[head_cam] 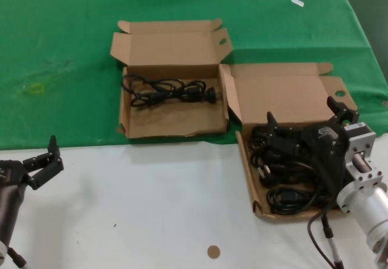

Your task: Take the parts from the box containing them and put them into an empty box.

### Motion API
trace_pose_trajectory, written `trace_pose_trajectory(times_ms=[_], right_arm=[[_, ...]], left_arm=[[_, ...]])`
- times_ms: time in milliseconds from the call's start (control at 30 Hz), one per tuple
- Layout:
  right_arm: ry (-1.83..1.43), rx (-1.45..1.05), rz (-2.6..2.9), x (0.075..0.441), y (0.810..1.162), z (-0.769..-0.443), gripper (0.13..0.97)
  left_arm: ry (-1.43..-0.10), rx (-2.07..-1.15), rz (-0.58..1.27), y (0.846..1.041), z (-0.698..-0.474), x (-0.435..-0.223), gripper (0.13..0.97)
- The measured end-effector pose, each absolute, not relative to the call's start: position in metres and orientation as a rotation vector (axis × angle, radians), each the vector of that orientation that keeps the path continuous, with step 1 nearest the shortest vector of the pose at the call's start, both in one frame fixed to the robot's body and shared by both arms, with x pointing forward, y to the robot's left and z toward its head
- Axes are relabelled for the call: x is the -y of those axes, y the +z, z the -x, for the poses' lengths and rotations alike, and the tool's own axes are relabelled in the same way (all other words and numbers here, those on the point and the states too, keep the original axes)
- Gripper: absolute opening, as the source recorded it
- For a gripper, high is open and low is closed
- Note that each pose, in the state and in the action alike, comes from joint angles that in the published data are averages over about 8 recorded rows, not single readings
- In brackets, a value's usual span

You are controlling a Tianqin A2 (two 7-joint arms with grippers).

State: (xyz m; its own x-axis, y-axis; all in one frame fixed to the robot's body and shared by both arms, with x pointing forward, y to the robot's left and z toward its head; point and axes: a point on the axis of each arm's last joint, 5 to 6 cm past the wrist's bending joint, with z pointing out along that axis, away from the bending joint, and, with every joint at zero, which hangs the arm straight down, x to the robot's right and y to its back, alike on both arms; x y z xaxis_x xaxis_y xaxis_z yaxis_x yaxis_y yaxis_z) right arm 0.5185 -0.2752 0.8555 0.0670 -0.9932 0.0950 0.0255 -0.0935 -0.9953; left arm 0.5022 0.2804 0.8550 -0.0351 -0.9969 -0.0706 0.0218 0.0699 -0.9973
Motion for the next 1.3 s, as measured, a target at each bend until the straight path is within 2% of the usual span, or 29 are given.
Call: trace_pose_trajectory(times_ms=[1300], right_arm=[[-1.237, -1.096, 1.293, 0.2752, 0.8555, -0.5185, 0.966]], left_arm=[[-1.193, -1.253, 1.125, 0.855, -0.5022, -0.2804, 0.966]])
